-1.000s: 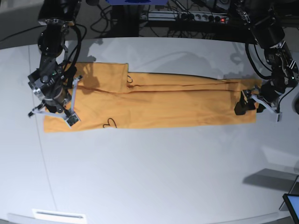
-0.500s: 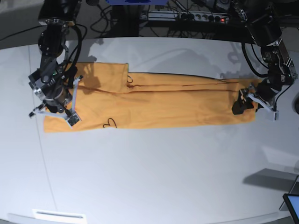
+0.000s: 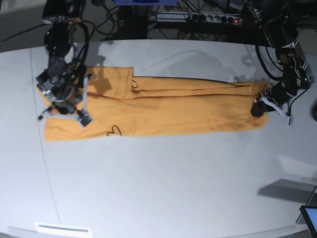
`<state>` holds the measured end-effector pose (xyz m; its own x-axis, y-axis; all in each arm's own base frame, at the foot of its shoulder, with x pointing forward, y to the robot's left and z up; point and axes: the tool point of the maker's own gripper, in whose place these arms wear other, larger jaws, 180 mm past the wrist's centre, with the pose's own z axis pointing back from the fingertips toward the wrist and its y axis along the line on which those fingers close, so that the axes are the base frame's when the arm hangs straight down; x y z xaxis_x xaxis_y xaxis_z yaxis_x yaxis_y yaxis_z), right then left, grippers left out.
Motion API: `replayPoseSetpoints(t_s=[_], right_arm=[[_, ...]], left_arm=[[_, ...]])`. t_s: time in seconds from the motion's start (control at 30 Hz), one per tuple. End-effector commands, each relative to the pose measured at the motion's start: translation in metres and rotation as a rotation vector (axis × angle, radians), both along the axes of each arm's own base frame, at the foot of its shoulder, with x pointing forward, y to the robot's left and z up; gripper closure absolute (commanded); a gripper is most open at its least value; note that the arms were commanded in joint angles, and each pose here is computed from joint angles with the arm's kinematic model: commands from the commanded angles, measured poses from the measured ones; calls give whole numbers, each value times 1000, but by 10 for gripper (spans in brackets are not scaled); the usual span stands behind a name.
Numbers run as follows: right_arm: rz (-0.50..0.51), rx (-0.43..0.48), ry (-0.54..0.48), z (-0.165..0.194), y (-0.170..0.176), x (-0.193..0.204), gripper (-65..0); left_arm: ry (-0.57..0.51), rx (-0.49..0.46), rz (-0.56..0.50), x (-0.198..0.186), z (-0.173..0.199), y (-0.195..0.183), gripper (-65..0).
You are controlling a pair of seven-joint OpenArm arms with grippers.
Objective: Fold the T-shirt properly
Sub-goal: 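Regrasp the hem end with the left gripper and lift it, then carry the hem end with the left gripper toward the right gripper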
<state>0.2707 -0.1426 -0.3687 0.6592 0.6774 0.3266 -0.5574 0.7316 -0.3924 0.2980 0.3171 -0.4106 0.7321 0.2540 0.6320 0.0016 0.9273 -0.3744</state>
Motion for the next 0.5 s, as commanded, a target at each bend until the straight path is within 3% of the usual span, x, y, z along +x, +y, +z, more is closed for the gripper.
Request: replayPoseSetpoints(t_s=[0.0,0.17,0.47], right_arm=[[15,5,-47,12,5,10,0],[37,50,-51,12,26,11,0],[39,52,-18,1,27,10,0]], left_arm=[[156,49,-41,-26,-23,2,0],[154,49,-40,-25,-23,2,0],[102,103,-67,-18,-5,2,0]])
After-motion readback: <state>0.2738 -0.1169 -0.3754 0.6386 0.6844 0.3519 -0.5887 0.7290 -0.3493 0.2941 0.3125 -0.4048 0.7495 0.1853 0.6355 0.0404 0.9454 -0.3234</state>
